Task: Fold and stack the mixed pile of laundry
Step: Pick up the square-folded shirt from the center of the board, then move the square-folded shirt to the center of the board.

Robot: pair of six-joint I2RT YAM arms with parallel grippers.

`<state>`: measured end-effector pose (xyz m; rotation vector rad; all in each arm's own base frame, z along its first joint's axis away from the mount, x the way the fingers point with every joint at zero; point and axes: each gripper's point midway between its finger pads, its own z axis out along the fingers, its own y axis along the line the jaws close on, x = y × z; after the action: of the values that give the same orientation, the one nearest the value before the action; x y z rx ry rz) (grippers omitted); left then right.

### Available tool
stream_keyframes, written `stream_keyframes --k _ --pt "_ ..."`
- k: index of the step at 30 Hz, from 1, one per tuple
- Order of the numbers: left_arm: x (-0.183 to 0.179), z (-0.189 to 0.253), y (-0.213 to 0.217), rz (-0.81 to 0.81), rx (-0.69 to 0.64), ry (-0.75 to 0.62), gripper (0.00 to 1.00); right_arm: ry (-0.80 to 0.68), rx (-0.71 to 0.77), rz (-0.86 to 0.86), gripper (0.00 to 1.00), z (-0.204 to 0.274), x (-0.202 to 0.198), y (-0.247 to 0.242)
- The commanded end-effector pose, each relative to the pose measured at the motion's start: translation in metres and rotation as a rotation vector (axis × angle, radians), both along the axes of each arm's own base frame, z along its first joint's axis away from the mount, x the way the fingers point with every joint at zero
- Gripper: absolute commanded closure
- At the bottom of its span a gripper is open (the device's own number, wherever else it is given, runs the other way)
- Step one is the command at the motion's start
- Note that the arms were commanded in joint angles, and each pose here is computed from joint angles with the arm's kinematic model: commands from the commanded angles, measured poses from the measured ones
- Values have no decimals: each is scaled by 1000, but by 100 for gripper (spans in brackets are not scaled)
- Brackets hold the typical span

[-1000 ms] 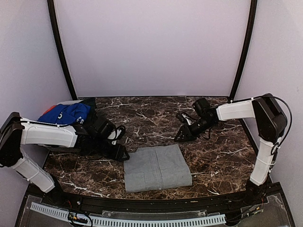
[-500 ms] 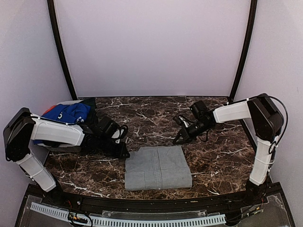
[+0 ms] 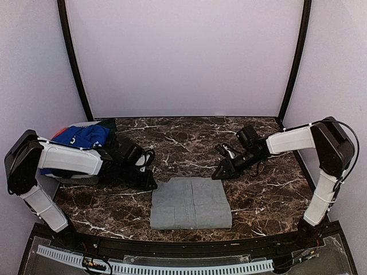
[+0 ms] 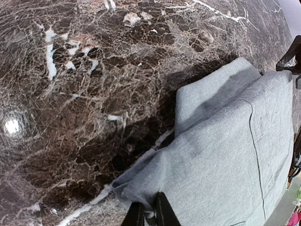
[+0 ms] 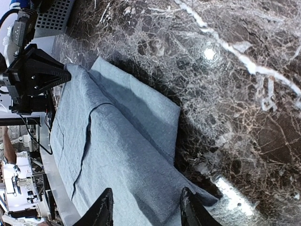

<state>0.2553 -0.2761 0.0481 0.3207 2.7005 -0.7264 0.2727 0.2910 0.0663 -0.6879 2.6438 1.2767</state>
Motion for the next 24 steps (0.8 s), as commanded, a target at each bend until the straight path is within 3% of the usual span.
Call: stream_keyframes --k 1,4,5,8,9,17,24 --pt "9 7 -4 -8 -9 -23 90 -1 24 -6 55 -1 0 2" --pt "9 4 -4 -10 -8 -19 90 5 13 -2 57 -10 2 2" --pt "10 5 -4 -8 -10 -22 91 2 11 -2 63 -11 3 2" --pt "12 8 -5 -6 -15 -30 95 -25 6 -11 97 -5 7 2" --pt "13 11 -5 -2 -17 -40 96 -47 8 -15 100 1 9 1" --pt "32 32 4 30 19 -135 100 -168 -43 -96 100 24 30 -12" --pt "61 5 29 122 91 -155 100 -184 -134 -170 100 -16 59 -18"
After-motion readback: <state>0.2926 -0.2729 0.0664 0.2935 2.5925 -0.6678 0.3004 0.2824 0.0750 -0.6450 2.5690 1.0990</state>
